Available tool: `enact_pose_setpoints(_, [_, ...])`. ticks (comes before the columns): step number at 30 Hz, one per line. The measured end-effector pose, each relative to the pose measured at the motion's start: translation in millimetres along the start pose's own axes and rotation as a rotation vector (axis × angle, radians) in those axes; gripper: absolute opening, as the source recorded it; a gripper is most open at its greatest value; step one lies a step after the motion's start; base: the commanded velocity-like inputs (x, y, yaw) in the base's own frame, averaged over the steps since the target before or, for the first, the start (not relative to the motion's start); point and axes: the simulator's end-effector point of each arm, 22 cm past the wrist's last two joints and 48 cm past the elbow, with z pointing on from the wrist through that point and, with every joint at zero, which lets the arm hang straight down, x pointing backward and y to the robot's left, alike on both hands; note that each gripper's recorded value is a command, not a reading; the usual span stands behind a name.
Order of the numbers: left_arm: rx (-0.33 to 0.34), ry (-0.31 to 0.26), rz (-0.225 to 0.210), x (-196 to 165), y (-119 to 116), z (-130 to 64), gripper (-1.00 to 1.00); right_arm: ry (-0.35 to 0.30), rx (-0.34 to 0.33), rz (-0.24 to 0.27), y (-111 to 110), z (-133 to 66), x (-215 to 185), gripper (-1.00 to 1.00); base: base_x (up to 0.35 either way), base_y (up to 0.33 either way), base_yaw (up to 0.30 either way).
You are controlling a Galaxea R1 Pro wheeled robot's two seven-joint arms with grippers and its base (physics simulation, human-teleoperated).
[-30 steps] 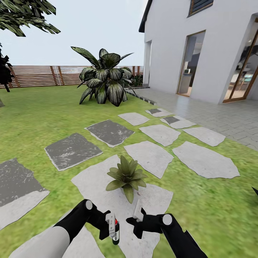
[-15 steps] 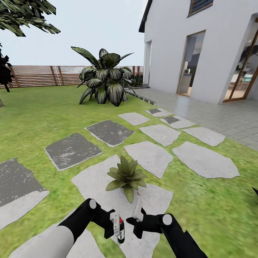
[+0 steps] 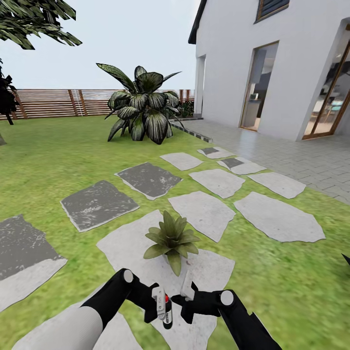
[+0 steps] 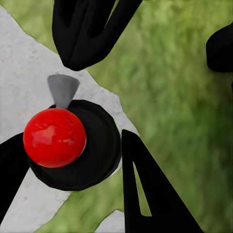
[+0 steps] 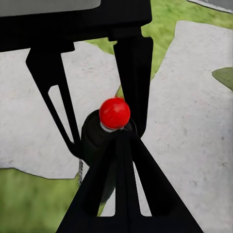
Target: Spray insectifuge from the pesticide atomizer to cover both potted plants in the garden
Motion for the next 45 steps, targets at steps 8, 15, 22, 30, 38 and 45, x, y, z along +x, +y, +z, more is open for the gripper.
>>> enact_pose_setpoints(8, [0.003,-0.003,0.004,-3,-1,1.7,-1.0,0.0,0.0,0.0,0,0.0,0,-1.0,0.0,0.0,0.0])
enact_pose_setpoints(15, [0.003,-0.005,0.004,-5,-1,2.1,-1.0,0.0,0.0,0.0,0,0.0,0,-1.0,0.0,0.0,0.0])
enact_pose_setpoints(22, [0.004,-0.005,0.005,-5,-1,1.9,-1.0,0.0,0.0,0.0,0,0.0,0,-1.0,0.0,0.0,0.0])
enact_pose_setpoints(30, [0.001,0.014,0.007,3,0,0.4,-1.0,0.002,0.0,0.001,0,-0.1,1,-1.0,0.0,0.0,0.0])
enact_pose_setpoints(38, [-0.016,0.049,-0.011,28,6,-12.2,-1.0,0.004,-0.001,0.0,0,-0.2,2,-1.0,0.0,0.0,0.0])
enact_pose_setpoints(45, [-0.042,0.11,-0.047,73,14,-36.0,-1.0,0.007,-0.003,0.001,1,0.1,4,-1.0,0.0,0.0,0.0])
